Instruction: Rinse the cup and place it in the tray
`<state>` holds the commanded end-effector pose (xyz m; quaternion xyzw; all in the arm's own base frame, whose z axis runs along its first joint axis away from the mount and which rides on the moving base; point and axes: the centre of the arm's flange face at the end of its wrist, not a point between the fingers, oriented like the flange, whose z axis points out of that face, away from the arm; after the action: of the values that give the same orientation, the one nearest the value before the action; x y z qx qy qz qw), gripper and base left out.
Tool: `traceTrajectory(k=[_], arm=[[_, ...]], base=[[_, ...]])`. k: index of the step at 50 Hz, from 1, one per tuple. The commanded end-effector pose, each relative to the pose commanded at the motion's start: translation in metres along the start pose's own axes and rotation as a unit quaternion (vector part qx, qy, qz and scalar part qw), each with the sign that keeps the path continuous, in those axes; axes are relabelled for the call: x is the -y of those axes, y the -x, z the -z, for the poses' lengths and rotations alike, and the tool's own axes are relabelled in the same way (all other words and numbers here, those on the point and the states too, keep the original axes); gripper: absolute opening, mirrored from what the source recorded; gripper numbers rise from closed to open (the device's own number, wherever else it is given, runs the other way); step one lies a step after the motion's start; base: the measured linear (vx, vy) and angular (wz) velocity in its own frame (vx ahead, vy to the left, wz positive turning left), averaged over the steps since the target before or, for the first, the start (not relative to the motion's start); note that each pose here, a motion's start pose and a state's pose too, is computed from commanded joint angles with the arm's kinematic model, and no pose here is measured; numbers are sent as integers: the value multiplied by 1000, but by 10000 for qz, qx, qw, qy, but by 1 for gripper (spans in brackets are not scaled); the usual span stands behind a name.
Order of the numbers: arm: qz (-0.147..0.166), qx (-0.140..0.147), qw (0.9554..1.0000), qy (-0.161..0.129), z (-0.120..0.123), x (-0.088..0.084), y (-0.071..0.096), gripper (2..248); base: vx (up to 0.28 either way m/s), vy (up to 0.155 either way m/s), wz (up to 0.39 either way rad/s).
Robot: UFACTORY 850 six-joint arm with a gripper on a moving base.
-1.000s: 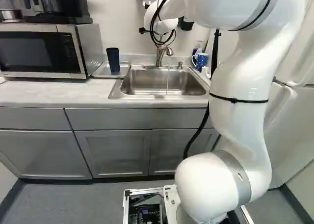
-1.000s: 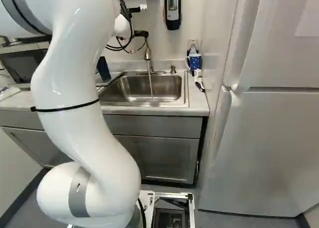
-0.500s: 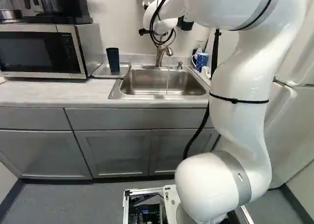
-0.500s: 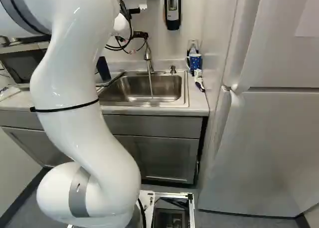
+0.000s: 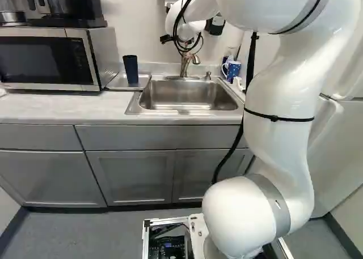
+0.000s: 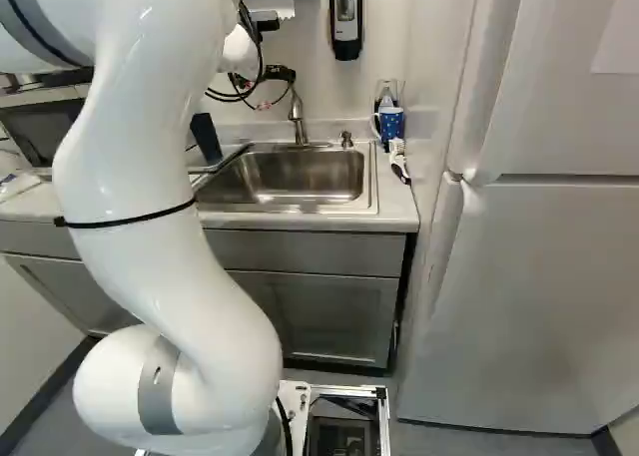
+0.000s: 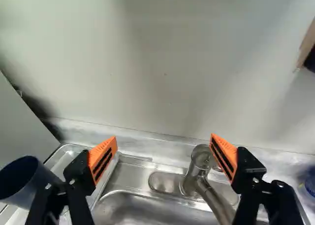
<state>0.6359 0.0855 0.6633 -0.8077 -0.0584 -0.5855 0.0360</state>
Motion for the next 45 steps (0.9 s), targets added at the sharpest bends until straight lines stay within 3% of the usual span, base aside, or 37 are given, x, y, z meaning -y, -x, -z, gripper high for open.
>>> traceTrajectory(k=[26, 45], arm=[[1, -121, 9999, -2, 10, 0, 0, 247], [-22, -85, 9999, 70, 40, -9, 8, 247]], base=[[0, 0, 0], [0, 0, 0]])
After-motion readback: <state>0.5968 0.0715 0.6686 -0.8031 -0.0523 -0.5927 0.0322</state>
